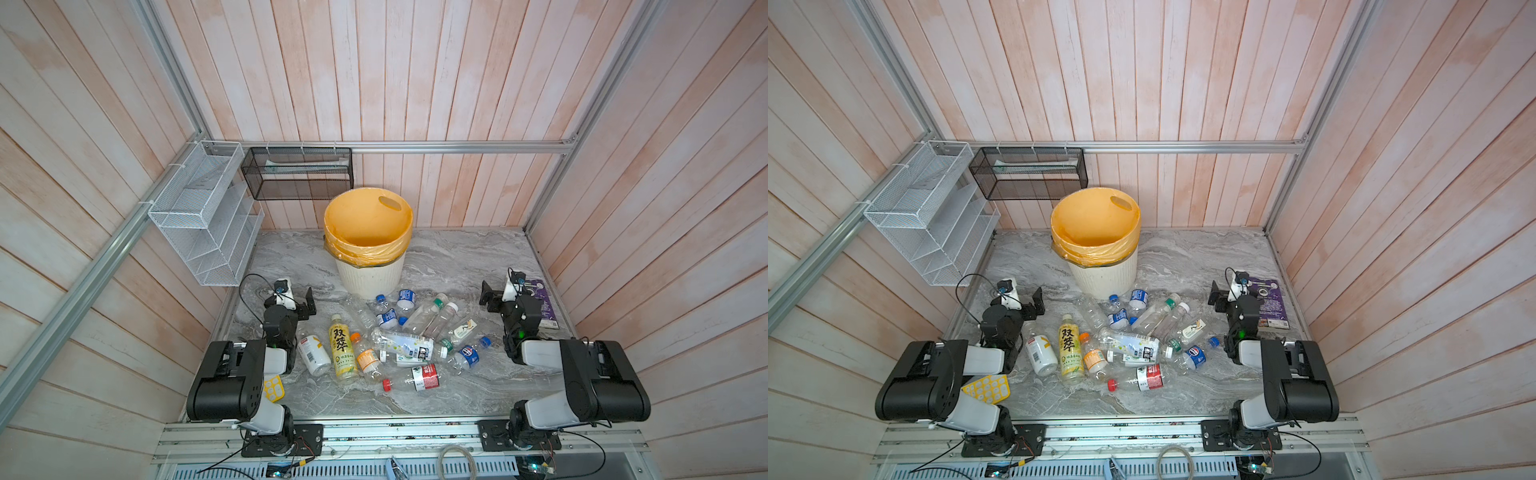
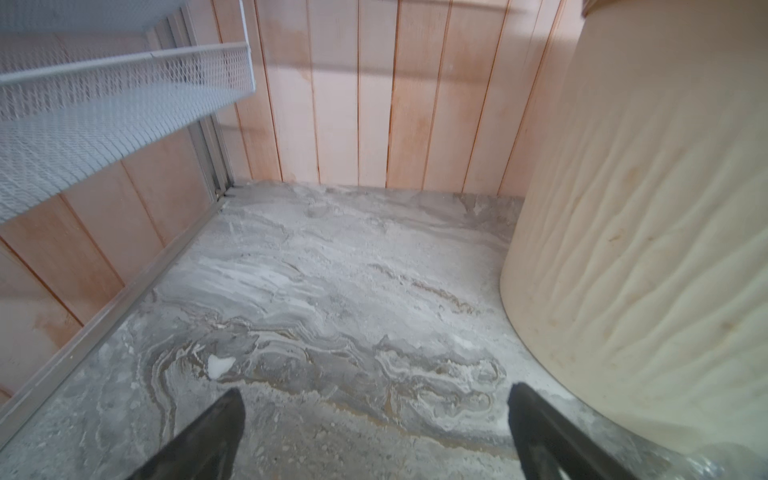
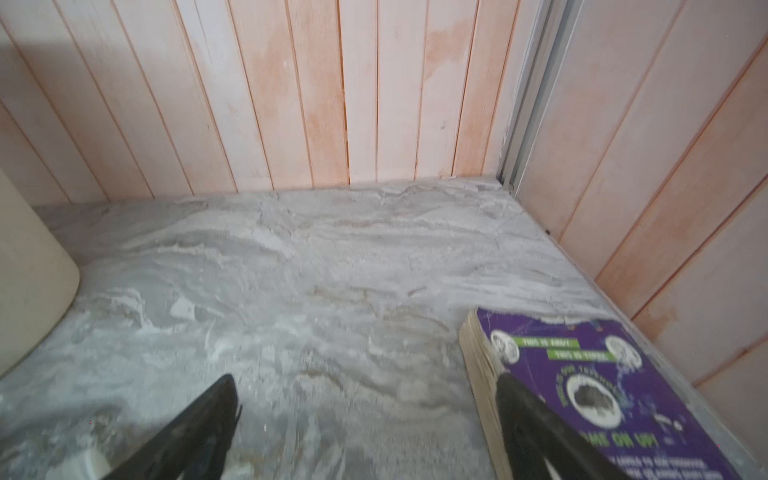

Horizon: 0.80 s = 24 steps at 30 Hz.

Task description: Throw the plastic bottles in the bin

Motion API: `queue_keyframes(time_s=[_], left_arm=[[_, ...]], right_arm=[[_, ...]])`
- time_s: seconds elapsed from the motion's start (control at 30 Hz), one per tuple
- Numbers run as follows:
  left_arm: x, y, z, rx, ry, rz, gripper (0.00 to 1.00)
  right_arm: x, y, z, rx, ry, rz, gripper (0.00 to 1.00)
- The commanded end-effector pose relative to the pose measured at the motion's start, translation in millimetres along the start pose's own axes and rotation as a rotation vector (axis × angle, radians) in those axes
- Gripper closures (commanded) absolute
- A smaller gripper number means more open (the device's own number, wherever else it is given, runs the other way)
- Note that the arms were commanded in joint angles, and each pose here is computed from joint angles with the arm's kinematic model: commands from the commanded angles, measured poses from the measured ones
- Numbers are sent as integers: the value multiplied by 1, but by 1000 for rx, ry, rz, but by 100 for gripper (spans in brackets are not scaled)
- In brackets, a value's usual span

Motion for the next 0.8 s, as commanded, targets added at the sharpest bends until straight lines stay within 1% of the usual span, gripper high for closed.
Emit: queue_keyframes(time_s=[0.0, 0.07, 0.13, 0.2, 0.27, 0.33, 0.4, 0.47, 0.53, 0.57, 0.63, 0.7, 0.77], left_arm=[[8, -26, 7, -67, -23, 118, 0], [9, -35, 8, -121, -17, 195, 0], [6, -44, 9, -192, -18, 247, 0], [-2, -51, 7, -247, -12, 249, 0], [-13, -58, 5, -279, -23, 227, 0], [-25, -62, 3, -312, -71, 228, 0], [-35, -65, 1, -349, -113, 271, 0], [-44, -66, -2, -390, -125, 318, 0], [-54, -61, -7, -404, -154, 384, 0], [-60, -57, -9, -411, -187, 427, 0], [-73, -44, -8, -461, -268, 530, 0], [-84, -31, -11, -515, -282, 616, 0], [-92, -22, -16, -545, -278, 669, 1]], right_arm=[[0, -3, -2, 62, 55, 152, 4], [-4, -14, 1, 82, 59, 162, 4], [-8, -25, 5, 98, 61, 178, 3], [-12, -37, 10, 114, 45, 180, 3], [-15, -45, 14, 133, 22, 185, 3], [-16, -51, 19, 153, -1, 195, 3], [-16, -55, 21, 170, -9, 208, 3], [-16, -55, 22, 184, -13, 218, 3], [-17, -54, 22, 193, -18, 221, 3], [-16, -54, 22, 195, -19, 223, 3], [-16, -52, 21, 199, -13, 234, 3], [-15, -50, 20, 204, -4, 243, 3], [-14, -50, 20, 206, 8, 249, 3]])
Point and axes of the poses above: each gripper's point midway between its finger pads, its own x axis out along the fingers, its own z axis along the line the jaws close on, y = z × x, the point moved 8 cm from there along -x, back along the fingers, and after that the axes turned 11 degrees about x, right-handed, at the moved point
